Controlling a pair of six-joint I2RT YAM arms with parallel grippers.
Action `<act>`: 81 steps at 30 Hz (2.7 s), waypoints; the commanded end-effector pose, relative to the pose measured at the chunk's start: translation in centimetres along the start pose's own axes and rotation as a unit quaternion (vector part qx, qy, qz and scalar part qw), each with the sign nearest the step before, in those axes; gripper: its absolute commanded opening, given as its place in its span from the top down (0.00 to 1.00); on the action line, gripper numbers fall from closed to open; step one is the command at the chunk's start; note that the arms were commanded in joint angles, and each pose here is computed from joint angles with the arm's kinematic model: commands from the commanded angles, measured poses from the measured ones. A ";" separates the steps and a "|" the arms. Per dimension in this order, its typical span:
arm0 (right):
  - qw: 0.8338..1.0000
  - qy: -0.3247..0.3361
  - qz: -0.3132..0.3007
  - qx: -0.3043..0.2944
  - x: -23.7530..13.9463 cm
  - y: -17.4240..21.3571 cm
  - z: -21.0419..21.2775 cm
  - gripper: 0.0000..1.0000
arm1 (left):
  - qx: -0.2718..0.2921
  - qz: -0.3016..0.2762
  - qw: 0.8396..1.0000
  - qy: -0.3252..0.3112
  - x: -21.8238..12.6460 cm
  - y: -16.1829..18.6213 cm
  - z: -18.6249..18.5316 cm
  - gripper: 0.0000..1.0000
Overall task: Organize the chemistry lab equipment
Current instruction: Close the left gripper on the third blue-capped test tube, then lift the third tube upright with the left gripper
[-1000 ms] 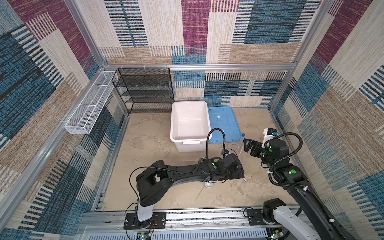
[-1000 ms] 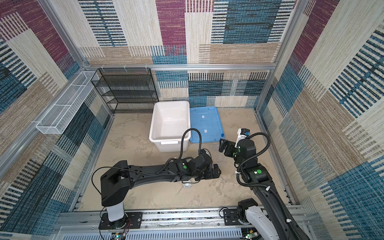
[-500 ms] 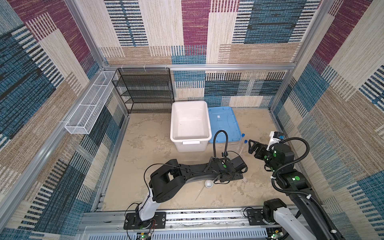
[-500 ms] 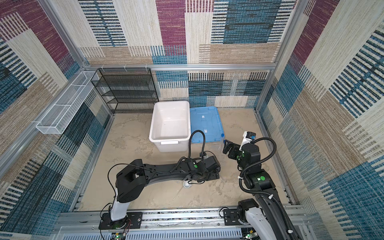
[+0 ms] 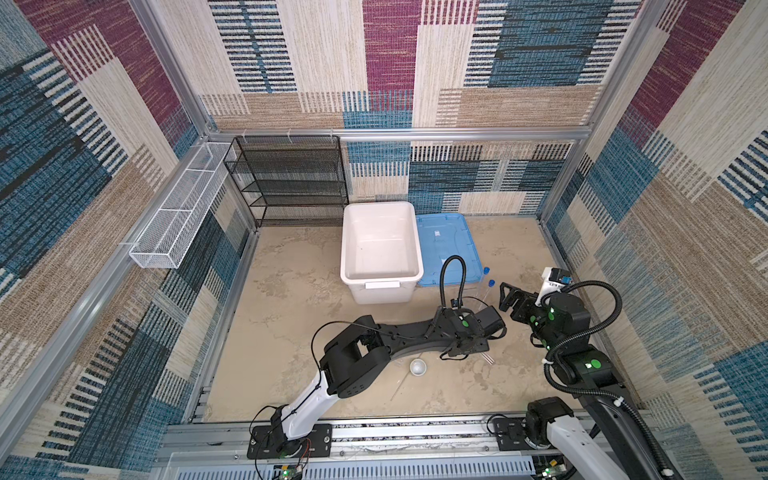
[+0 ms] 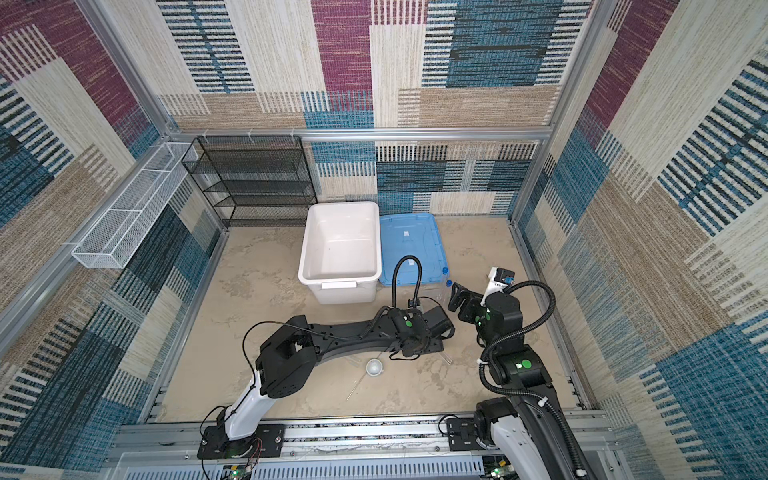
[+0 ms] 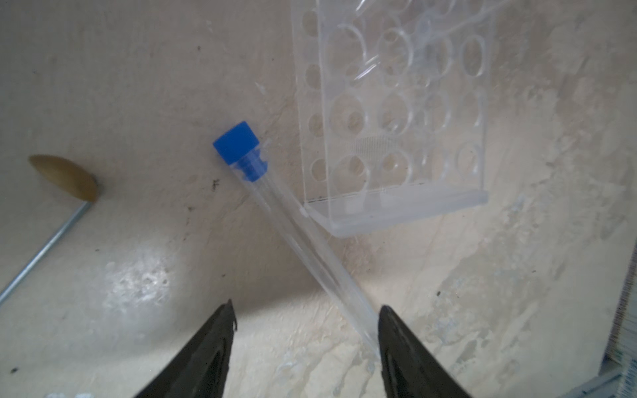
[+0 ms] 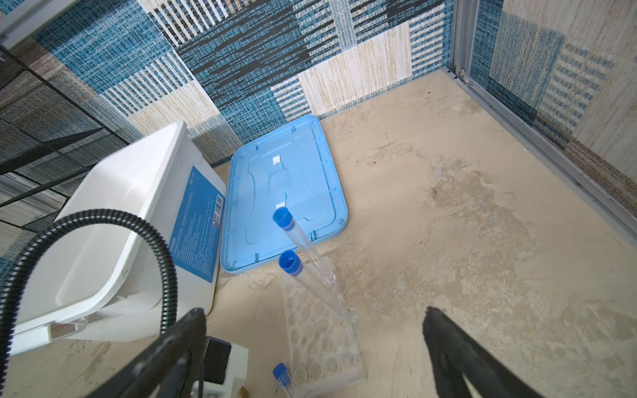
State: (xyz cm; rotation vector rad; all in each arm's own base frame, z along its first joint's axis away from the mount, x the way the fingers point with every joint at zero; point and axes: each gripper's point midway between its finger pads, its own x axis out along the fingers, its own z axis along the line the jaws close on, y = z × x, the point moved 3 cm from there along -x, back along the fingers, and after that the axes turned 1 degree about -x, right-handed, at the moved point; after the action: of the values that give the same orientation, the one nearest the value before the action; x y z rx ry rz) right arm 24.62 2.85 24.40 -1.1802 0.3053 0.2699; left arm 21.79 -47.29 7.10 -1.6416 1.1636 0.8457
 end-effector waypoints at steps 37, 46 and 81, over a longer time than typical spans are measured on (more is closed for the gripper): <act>0.999 -0.002 -0.032 -0.008 -0.4 -0.6 -0.2 0.01 | 0.114 -0.008 0.992 -0.051 -0.3 -0.4 3.9 0.76; 1.000 -0.003 -0.028 -0.009 -0.3 -0.4 -0.2 0.01 | 0.197 0.049 0.979 -0.027 -1.4 1.2 3.7 0.72; 1.000 -0.023 -0.015 -0.014 0.1 0.0 0.4 0.00 | 0.246 0.033 0.968 -0.031 -2.3 0.7 5.5 0.93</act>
State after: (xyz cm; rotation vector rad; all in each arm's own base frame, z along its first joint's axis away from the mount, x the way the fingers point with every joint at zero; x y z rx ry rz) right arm 24.50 2.78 23.88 -1.1989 0.2923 0.2679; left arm 19.61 -40.61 5.75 -1.0983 1.2761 0.6751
